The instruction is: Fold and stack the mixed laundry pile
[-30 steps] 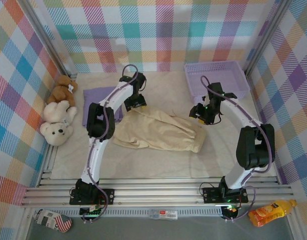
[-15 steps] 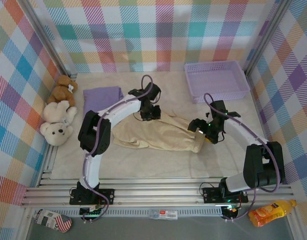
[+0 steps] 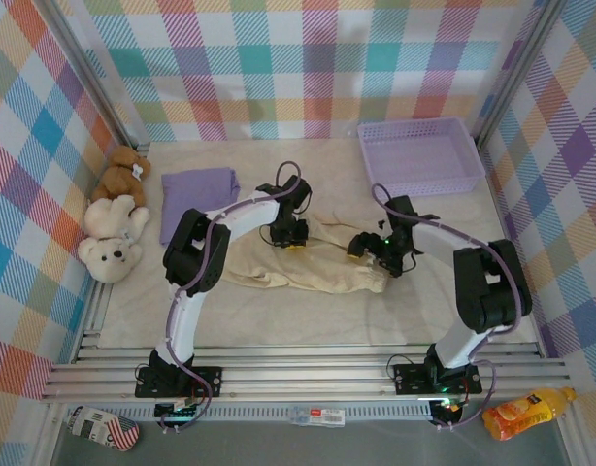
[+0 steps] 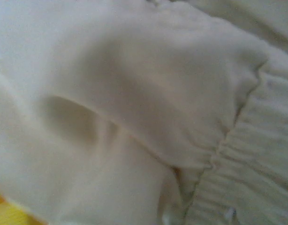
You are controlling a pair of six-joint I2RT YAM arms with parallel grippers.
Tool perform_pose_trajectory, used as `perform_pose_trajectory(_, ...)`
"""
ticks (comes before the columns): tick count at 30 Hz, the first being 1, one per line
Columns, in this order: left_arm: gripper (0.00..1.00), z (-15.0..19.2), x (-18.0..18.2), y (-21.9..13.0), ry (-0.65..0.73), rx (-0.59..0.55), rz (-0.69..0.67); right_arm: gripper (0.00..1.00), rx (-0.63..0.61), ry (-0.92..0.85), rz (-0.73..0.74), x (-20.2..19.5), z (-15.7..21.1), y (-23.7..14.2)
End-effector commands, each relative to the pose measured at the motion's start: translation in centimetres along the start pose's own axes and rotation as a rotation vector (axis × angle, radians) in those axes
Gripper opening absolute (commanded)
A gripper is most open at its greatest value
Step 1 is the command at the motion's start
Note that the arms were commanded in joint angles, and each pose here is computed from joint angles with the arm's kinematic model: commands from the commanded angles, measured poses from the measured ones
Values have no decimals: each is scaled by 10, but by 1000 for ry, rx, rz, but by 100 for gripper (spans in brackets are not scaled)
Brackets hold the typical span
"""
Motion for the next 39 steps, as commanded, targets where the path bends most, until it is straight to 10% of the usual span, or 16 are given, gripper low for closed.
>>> perform_pose_trajectory(1, 17, 21, 29, 25, -35, 78, -102, 95, -24, -60, -88, 32, -16, 5)
perform_pose_trajectory(5, 17, 31, 37, 32, -70, 91, -111, 84, 5, -76, -51, 41, -19, 12)
perform_pose_trajectory(10, 17, 35, 36, 33, -88, 94, -114, 31, 21, -69, 36, 32, -22, 12)
perform_pose_trajectory(15, 17, 38, 17, 29, -94, 105, -81, 0, -47, -123, 154, 16, -32, -31)
perform_pose_trajectory(23, 22, 35, -88, -3, -93, 142, 181, 0, -79, -268, 471, -25, -47, -95)
perform_pose_trajectory(29, 64, 19, -88, -51, -111, 13, 118, 0, -108, -312, 542, -19, -66, -112)
perform_pose_trajectory(39, 34, 61, 16, -35, -61, 15, -92, 0, -123, -274, 362, 17, -68, -123)
Point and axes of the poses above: each hand's point on the last joint's axis, 136 mm out from that joint toward the fingers, its own y axis out along the fingers, its own x axis along the line the jaws close on, z = x × y, the point moved 6 cm from there along -y, back along the fingers, and after that the axes turned 6 degrees about -y, right-handed, at the moved point
